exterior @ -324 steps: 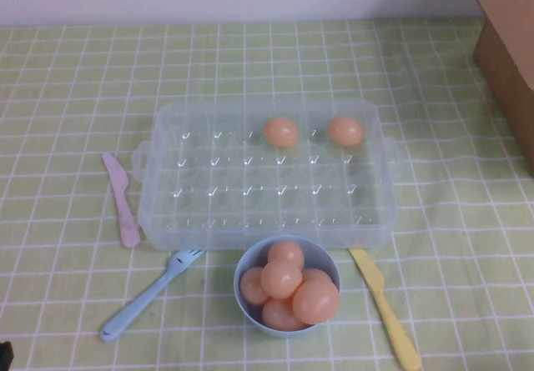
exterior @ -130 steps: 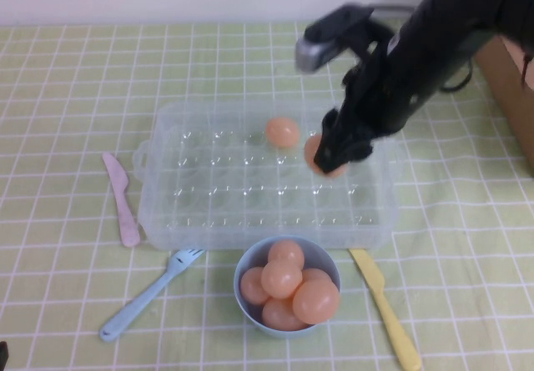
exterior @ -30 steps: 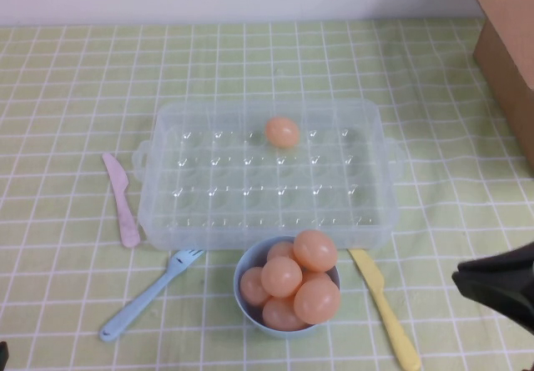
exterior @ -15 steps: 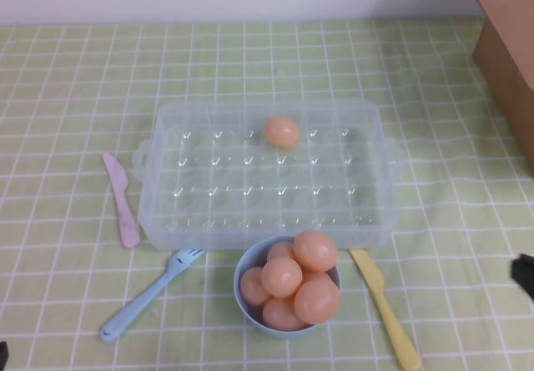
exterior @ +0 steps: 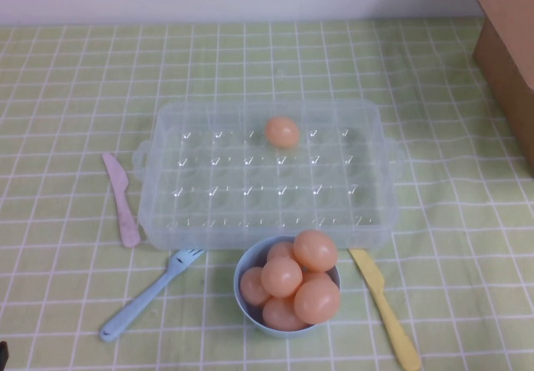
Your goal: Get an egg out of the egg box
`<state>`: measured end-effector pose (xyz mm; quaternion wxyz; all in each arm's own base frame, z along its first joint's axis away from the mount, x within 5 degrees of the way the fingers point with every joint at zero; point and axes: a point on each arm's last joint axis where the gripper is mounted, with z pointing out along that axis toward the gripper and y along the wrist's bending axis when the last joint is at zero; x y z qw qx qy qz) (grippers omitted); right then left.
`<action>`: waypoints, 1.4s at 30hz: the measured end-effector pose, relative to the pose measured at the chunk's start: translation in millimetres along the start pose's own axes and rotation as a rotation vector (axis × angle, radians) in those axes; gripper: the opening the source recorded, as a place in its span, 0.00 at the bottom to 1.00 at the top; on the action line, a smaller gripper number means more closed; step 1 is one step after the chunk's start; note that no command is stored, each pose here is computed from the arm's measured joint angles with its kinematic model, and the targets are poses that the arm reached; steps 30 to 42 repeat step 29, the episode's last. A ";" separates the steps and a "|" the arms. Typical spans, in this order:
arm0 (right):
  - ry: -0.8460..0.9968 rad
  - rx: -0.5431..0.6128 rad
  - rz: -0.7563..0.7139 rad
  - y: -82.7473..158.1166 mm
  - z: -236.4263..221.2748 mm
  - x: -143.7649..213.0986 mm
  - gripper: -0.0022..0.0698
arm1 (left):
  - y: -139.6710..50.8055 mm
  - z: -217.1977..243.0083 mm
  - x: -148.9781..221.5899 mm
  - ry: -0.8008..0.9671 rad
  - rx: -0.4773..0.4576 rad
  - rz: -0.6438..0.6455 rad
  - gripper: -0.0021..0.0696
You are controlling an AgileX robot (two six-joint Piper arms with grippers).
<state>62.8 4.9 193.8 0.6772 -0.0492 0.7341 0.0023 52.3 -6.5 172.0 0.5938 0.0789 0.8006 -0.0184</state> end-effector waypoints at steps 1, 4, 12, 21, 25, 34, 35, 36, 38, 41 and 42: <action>0.012 0.014 0.008 -0.5 -1.8 1.9 0.01 | 0.0 0.0 0.0 0.000 0.000 0.000 0.02; 0.096 0.004 0.058 2.3 -6.0 11.3 0.01 | 0.0 0.0 0.0 0.000 0.000 0.000 0.02; 0.243 -0.053 0.116 9.0 -8.7 24.4 0.01 | 0.0 0.0 0.0 0.000 0.000 0.000 0.02; 0.242 -0.048 0.122 8.9 -8.7 24.3 0.01 | 0.0 0.0 0.0 0.000 0.000 0.000 0.02; 0.242 -0.049 0.124 9.0 -8.7 24.3 0.01 | 0.0 0.0 0.0 0.000 0.000 0.000 0.02; 0.241 -0.050 0.128 9.1 -8.7 24.2 0.01 | 0.0 0.0 0.0 0.000 0.000 0.000 0.02; 0.241 -0.050 0.128 9.1 -8.7 24.2 0.01 | 0.0 0.0 0.0 0.000 0.000 0.000 0.02; 0.241 -0.050 0.128 9.1 -8.7 24.2 0.01 | 0.0 0.0 0.0 0.000 0.000 0.000 0.02; 0.241 -0.050 0.128 9.1 -8.7 24.2 0.01 | 0.0 0.0 0.0 0.000 0.000 0.000 0.02; 0.241 -0.050 0.128 9.1 -8.7 24.2 0.01 | 0.0 0.0 0.0 0.000 0.000 0.000 0.02; 0.241 -0.050 0.128 9.1 -8.7 24.2 0.01 | 0.0 0.0 0.0 0.000 0.000 0.000 0.02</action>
